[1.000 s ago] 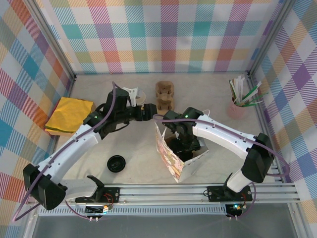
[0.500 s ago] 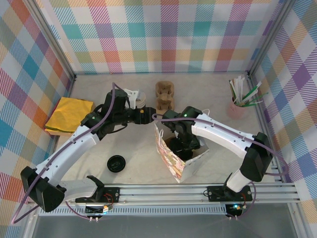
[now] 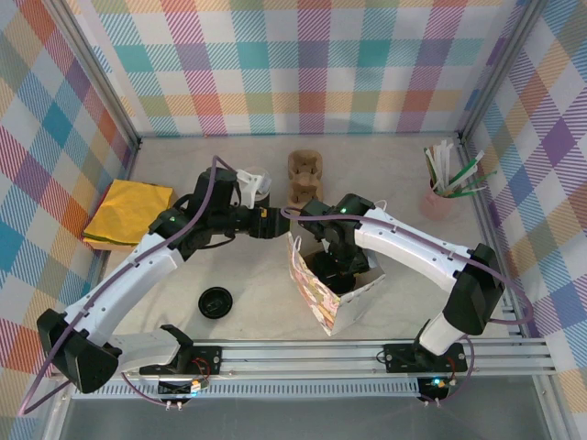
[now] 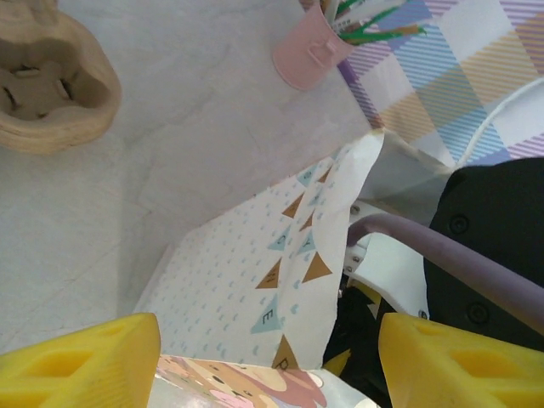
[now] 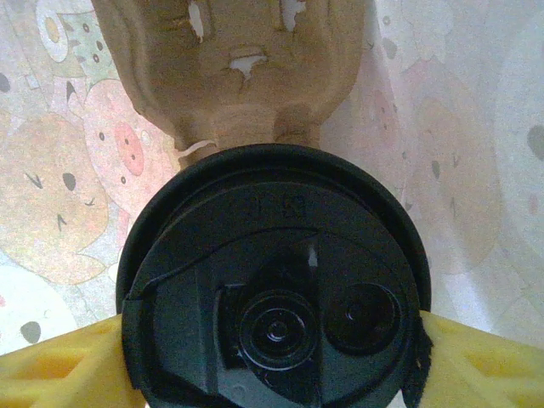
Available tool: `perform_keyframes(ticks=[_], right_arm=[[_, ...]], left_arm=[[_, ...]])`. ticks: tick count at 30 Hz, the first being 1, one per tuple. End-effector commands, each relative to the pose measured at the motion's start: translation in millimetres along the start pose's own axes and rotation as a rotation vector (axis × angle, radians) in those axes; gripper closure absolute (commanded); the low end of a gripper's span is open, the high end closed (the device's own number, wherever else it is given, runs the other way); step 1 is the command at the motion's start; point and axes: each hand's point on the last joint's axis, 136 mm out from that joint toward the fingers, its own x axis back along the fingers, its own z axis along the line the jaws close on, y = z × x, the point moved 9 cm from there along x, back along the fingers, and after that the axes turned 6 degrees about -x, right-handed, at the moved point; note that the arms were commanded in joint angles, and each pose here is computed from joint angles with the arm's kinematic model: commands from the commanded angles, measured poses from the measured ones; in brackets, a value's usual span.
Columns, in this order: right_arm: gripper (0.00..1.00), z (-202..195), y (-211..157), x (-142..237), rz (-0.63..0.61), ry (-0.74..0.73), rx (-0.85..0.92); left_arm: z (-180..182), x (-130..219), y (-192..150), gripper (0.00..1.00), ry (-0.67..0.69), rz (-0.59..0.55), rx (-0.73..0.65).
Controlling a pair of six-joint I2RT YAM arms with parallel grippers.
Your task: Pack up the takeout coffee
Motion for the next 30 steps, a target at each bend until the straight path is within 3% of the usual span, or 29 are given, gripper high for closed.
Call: perform_keyframes(ticks=[1,9,14,21,26,29,30], right_arm=[[0.31,-1,0,3,0.0,0.003,0.008],[0.3,-1,-1,2,0.006,0.011,0.006],[0.3,-1,-1,0,0.01,0.012,0.006],[0.3,-2,-2,0,0.009,0.014,0.005],[0.3,-1,-1,3,-0.001,0.016,0.008],[0.31,1,2,6,-0.013,0.019,0.012],[0.3,1,3,6,-0.015,0.017,0.015]], left_arm=[[-10,-6,4,0.32,-0.062,0.013,-0.053],[-6,-20,12,0.35,0.004,0.025,-0.082],[-5,-27,16,0.42,0.017,0.027,-0.09],[-5,-34,21,0.7,0.026,0.03,-0.1],[-5,-31,23,0.72,0.046,0.014,-0.113],[-5,-28,25,0.77,0.071,-0.002,-0.122],[-5,-28,25,0.83,0.077,-0.003,-0.126]])
